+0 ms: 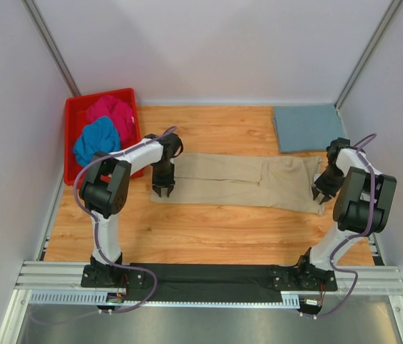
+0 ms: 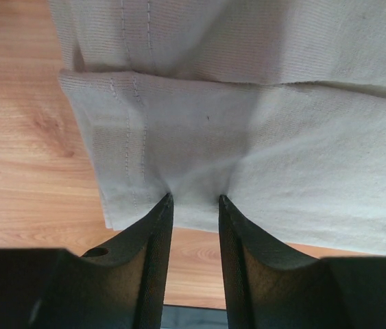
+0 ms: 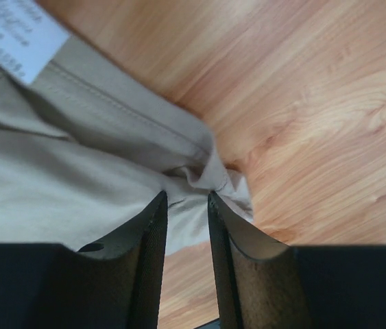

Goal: Fold and stack the t-shirts
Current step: Fold the tshirt

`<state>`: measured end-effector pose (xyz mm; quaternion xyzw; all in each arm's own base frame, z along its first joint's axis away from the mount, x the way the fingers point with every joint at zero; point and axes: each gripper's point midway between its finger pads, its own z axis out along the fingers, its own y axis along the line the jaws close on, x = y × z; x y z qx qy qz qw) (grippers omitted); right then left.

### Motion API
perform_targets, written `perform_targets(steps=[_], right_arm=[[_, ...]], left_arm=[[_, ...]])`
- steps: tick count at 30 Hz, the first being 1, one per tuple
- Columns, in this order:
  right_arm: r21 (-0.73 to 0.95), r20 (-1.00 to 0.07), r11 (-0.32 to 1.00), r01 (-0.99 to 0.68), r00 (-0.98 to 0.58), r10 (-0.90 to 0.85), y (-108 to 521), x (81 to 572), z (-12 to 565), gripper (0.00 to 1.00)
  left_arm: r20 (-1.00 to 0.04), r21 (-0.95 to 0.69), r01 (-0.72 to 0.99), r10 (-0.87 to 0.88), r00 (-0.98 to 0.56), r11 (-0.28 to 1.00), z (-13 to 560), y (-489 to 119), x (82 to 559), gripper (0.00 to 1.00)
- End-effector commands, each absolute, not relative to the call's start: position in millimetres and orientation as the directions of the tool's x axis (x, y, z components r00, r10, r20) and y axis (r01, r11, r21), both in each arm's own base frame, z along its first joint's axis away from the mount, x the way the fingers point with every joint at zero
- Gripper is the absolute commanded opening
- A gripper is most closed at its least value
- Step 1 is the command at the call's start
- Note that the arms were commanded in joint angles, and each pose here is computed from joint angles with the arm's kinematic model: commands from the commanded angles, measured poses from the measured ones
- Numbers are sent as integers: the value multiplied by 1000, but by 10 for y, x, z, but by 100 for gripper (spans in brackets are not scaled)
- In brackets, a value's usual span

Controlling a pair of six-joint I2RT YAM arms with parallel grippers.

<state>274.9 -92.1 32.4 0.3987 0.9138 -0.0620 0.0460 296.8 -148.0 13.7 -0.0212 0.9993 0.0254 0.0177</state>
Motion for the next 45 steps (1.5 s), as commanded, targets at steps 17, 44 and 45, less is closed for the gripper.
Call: perform_targets(steps=[17, 44, 45], right_arm=[[-174, -312, 677, 715, -692, 651, -1492, 3066, 494, 33], [16, -244, 659, 752, -637, 732, -21, 3570, 1078, 57], [17, -257, 667, 745, -642, 722, -38, 3550, 1127, 57]], left_arm=[[27, 78, -54, -56, -998, 995, 356, -1226, 2291, 40], [36, 68, -43, -46, -998, 997, 26, -1208, 2447, 39], [53, 45, -64, -66, -996, 997, 0, -1231, 2414, 39]])
